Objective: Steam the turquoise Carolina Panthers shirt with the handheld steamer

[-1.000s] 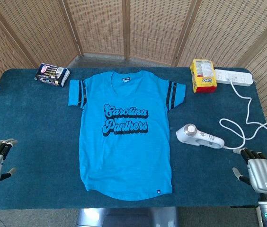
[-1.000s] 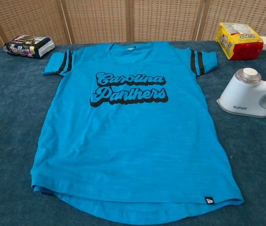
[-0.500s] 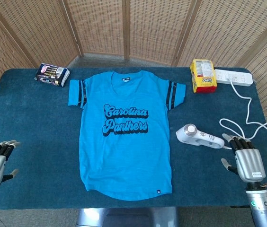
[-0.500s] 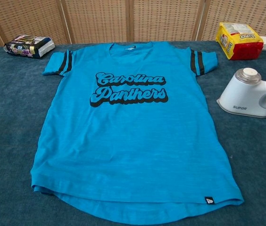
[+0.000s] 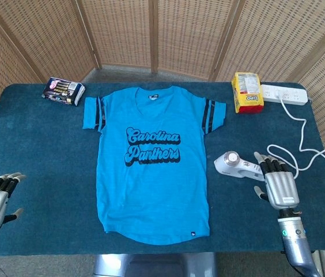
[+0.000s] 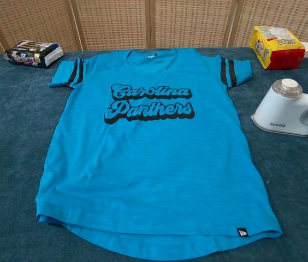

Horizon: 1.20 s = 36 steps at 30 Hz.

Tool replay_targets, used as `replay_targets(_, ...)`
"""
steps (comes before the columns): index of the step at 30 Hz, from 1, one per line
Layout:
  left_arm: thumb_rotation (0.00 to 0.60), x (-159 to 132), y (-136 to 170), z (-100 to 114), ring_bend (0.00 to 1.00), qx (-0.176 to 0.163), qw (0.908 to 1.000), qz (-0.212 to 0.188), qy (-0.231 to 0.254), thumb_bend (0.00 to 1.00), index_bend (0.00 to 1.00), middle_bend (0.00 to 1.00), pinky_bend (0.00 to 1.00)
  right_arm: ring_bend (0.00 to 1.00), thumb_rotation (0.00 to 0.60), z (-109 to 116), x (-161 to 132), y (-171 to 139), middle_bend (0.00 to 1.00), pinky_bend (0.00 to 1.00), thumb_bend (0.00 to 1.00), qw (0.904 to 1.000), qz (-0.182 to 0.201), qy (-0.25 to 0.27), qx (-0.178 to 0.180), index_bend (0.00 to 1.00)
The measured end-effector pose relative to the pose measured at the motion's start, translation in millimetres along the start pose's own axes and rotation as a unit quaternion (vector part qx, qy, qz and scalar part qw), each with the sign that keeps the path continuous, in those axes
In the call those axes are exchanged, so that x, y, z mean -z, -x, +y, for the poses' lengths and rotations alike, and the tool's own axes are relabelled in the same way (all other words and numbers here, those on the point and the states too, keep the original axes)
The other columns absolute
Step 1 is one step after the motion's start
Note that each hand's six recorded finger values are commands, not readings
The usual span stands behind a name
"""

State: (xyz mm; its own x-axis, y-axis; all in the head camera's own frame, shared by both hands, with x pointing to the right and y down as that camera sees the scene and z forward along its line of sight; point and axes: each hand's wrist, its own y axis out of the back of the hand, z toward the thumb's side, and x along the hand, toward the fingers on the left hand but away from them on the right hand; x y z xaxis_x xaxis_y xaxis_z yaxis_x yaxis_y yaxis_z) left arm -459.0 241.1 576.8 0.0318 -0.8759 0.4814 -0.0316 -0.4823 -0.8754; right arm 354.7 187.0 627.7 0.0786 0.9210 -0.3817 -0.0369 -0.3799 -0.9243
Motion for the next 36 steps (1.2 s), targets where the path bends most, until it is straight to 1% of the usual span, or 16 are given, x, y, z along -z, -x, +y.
replay_targets(4, 0.600, -1, -1, -2, 0.20, 0.002, 1.0000, -0.001, 0.000, 0.13, 0.21, 0.23, 0.26, 0.19, 0.600, -13, -9, 9, 0.19, 0.24, 0.25, 0.9999, -0.003, -0.006, -0.012, 0.07)
replay_targets(10, 0.600, -1, -4, -6, 0.20, 0.007, 1.0000, -0.002, 0.001, 0.13, 0.21, 0.23, 0.26, 0.18, 0.600, -25, -15, 20, 0.19, 0.24, 0.24, 0.9998, -0.012, -0.012, -0.014, 0.07)
replay_targets(15, 0.600, -1, -7, -7, 0.20, 0.005, 1.0000, -0.003, 0.004, 0.13, 0.21, 0.23, 0.26, 0.18, 0.600, -28, -18, 29, 0.19, 0.24, 0.24, 0.9996, -0.020, -0.019, -0.009, 0.07)
replay_targets(21, 0.600, -2, -9, -11, 0.20, 0.010, 0.9999, -0.005, 0.005, 0.13, 0.21, 0.23, 0.26, 0.18, 0.600, -31, -19, 38, 0.19, 0.23, 0.24, 0.9994, -0.026, -0.024, -0.001, 0.07)
replay_targets(26, 0.600, -2, -10, -12, 0.20, 0.011, 0.9999, -0.005, 0.006, 0.13, 0.21, 0.23, 0.26, 0.18, 0.600, -35, -18, 47, 0.19, 0.23, 0.24, 0.9987, -0.032, -0.039, 0.002, 0.07)
replay_targets(36, 0.600, -1, -10, -13, 0.20, 0.012, 0.9999, -0.002, 0.006, 0.13, 0.21, 0.23, 0.26, 0.19, 0.600, -44, -13, 64, 0.21, 0.23, 0.25, 0.9959, -0.035, -0.084, 0.000, 0.14)
